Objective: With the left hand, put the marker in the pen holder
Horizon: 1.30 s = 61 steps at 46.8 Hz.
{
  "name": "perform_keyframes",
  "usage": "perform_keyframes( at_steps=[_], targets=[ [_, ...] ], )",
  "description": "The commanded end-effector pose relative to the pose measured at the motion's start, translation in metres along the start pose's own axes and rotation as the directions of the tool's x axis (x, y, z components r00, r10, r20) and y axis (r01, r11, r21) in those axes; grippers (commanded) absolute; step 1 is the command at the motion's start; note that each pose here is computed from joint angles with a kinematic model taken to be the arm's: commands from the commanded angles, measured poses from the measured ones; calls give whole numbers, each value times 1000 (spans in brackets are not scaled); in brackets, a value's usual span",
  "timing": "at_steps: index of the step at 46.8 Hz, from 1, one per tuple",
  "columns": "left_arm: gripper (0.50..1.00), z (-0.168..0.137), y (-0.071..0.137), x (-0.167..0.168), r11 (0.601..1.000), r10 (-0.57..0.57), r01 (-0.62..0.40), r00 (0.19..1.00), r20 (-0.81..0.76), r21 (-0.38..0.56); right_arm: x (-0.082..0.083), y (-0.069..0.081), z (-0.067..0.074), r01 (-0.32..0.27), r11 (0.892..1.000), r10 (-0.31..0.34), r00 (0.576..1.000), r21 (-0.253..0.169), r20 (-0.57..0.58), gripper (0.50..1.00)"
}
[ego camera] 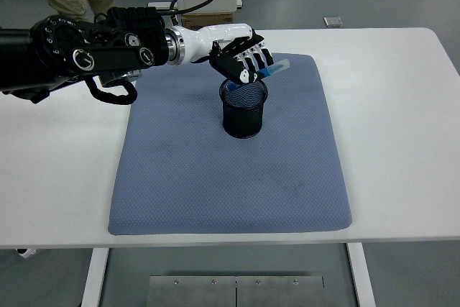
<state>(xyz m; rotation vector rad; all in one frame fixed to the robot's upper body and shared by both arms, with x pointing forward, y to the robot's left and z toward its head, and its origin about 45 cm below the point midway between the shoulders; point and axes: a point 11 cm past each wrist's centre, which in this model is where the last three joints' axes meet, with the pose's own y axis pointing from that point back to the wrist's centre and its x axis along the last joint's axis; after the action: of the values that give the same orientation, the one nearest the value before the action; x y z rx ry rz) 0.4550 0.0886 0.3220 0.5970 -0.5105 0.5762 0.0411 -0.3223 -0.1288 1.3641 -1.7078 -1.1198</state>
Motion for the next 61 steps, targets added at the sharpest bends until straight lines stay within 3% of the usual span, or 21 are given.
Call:
perform_keyframes(
  at_steps=[1,7,11,17,19,35,43,49,61],
  targets=[
    [513,0,-1,1,1000,4,-4,1000,3,0,1,0,0,-2,1000,2,1000,0,0,1000],
    [607,1,-1,1,1000,3,-3,1000,3,-3,0,0,0,0,1000,0,1000,0,0,1000],
    [704,1,-1,2,1000,8,-8,1000,4,-3,0,0,0,0,1000,0,1000,0,0,1000],
    [760,1,-1,2,1000,6,-6,1000,4,-3,0,0,0,0,1000,0,1000,0,-1,1000],
    [801,1,-1,3,1000,8,-8,1000,3,-4,0,0,0,0,1000,0,1000,0,0,1000],
    [810,11,4,16,999,29,-29,1000,-3,-25,0,0,0,-2,1000,2,1000,0,0,1000],
    [865,16,18,54,993,107,-108,994,-22,-38,0,0,0,0,1000,0,1000,0,0,1000],
    [1000,3,25,74,982,184,-185,982,-53,-25,0,0,0,0,1000,0,1000,0,0,1000],
    [1000,-32,48,118,941,338,-336,937,-83,39,0,0,0,0,1000,0,1000,0,0,1000]
  ],
)
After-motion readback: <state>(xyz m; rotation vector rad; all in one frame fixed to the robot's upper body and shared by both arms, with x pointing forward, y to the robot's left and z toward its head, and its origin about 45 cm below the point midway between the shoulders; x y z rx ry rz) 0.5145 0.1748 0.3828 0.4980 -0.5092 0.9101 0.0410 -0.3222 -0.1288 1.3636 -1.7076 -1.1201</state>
